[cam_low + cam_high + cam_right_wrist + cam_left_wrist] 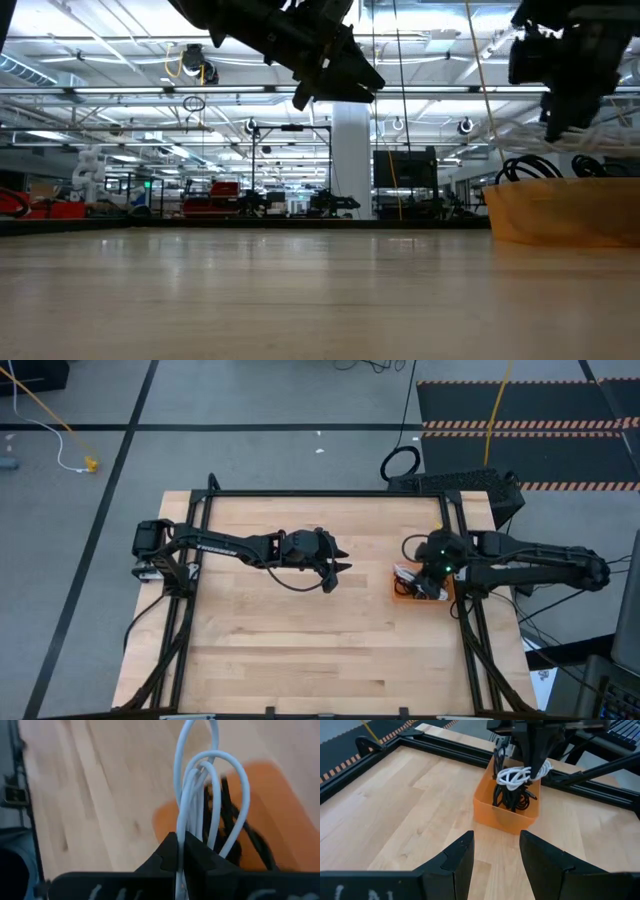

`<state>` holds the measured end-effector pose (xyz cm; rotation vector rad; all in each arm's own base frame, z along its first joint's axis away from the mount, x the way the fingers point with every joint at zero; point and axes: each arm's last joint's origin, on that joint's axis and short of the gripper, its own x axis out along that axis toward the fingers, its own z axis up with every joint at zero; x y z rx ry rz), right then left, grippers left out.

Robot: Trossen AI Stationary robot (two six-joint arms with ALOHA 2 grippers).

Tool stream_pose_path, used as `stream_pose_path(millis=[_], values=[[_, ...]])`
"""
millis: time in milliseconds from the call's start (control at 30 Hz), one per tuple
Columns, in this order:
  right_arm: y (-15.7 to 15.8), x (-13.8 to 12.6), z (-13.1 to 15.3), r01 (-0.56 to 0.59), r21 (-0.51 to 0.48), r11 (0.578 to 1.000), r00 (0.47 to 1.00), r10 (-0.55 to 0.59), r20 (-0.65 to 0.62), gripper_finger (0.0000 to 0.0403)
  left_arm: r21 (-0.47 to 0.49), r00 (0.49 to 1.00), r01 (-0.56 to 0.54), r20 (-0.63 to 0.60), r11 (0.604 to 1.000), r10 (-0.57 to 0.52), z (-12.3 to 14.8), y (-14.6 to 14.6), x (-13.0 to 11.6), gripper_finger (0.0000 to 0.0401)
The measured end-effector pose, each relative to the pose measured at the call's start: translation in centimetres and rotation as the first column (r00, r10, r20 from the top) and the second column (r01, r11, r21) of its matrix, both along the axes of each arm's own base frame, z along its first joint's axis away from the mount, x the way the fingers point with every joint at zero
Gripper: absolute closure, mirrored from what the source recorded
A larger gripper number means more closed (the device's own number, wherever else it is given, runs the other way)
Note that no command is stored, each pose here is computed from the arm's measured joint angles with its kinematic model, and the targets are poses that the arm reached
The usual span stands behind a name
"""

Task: Pick and place USB-C Cables
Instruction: Put the white charger cable into the orange bin

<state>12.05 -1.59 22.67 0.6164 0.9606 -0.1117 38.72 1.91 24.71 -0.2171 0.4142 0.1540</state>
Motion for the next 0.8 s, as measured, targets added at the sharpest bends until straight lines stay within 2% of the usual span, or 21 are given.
stream_pose_path(millis=[100, 233, 500, 633, 800], values=[[0.0, -0.6, -0.4, 0.014, -0.013, 1.0, 0.997, -0.015, -0.079, 0.0402, -0.002, 1.0, -0.001, 0.0, 1.0, 0.001, 0.0, 0.0, 0.0, 0.024], [-0.1, -1.3, -0.8, 0.052, -0.09, 0.995, 0.984, -0.066, -0.166, 0.0402, -0.002, 1.0, -0.001, 0.0, 1.0, 0.001, 0.0, 0.0, 0.0, 0.024], [-0.2, -1.3, -0.8, 0.026, -0.15, 0.988, 0.984, -0.052, -0.17, 0.0402, -0.001, 1.0, -0.001, 0.001, 1.0, 0.001, 0.0, 0.0, 0.0, 0.024], [-0.3, -1.2, -0.9, 0.028, -0.164, 0.986, 0.983, -0.057, -0.177, 0.0385, -0.001, 1.0, 0.0, 0.0, 1.0, 0.0, 0.0, 0.0, 0.0, 0.024], [-0.3, -1.1, -1.7, 0.009, -0.16, 0.987, 0.976, -0.043, -0.213, 0.0346, 0.001, 1.0, 0.0, -0.001, 1.0, 0.0, 0.0, 0.0, 0.0, 0.024]])
